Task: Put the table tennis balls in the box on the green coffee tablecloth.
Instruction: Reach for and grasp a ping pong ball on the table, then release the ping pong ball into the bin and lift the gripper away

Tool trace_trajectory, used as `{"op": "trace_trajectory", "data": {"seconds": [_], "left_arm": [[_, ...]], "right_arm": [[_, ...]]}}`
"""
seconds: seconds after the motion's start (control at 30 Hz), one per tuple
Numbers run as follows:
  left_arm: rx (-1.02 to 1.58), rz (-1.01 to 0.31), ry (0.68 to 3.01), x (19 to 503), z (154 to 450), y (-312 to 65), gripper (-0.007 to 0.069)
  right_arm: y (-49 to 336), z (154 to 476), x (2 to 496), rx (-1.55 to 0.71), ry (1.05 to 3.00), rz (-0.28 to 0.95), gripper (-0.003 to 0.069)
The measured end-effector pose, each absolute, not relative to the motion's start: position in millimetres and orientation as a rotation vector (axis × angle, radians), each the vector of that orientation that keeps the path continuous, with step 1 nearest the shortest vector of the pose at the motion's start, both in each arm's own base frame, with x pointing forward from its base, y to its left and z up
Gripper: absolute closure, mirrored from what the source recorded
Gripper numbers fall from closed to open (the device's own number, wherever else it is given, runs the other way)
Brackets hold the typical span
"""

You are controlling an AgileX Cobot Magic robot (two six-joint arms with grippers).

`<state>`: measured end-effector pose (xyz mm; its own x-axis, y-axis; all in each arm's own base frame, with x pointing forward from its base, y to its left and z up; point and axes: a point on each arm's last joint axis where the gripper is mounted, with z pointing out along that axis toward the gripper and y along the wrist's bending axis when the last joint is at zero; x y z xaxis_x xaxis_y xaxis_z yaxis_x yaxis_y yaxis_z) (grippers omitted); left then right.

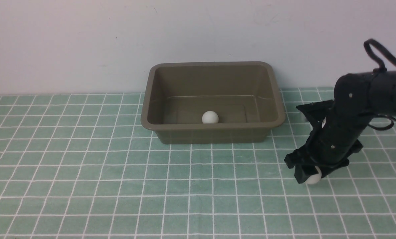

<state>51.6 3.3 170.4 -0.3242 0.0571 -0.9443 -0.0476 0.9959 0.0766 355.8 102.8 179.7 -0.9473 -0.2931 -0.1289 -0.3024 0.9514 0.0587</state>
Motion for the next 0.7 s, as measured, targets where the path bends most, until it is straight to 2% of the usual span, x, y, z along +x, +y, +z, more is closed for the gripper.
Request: {"op": "trace_trajectory", "data": {"seconds": [0.07,0.17,0.43,0.57,0.7], "left_arm": [[0.007,0.105,1.898,52,170,3,0.0115],[0.007,0.105,1.898,52,170,3,0.0115],[0.007,0.105,1.898,52,170,3,0.0115],[0.007,0.105,1.898,52,170,3,0.0115],[0.007,0.105,1.898,52,170,3,0.0115]], "right_arm": [[105,195,360,-0.461,3.006,0.133,0.0296],[114,226,371,-0.435,2.98,0.228,0.0296],[136,303,396,-0.413,2.694,0.501,0.0296],[143,308,408,-0.423,2.555,0.562,0.0296],[158,286,425,-0.47,2.478,0.559,0.0296]]}}
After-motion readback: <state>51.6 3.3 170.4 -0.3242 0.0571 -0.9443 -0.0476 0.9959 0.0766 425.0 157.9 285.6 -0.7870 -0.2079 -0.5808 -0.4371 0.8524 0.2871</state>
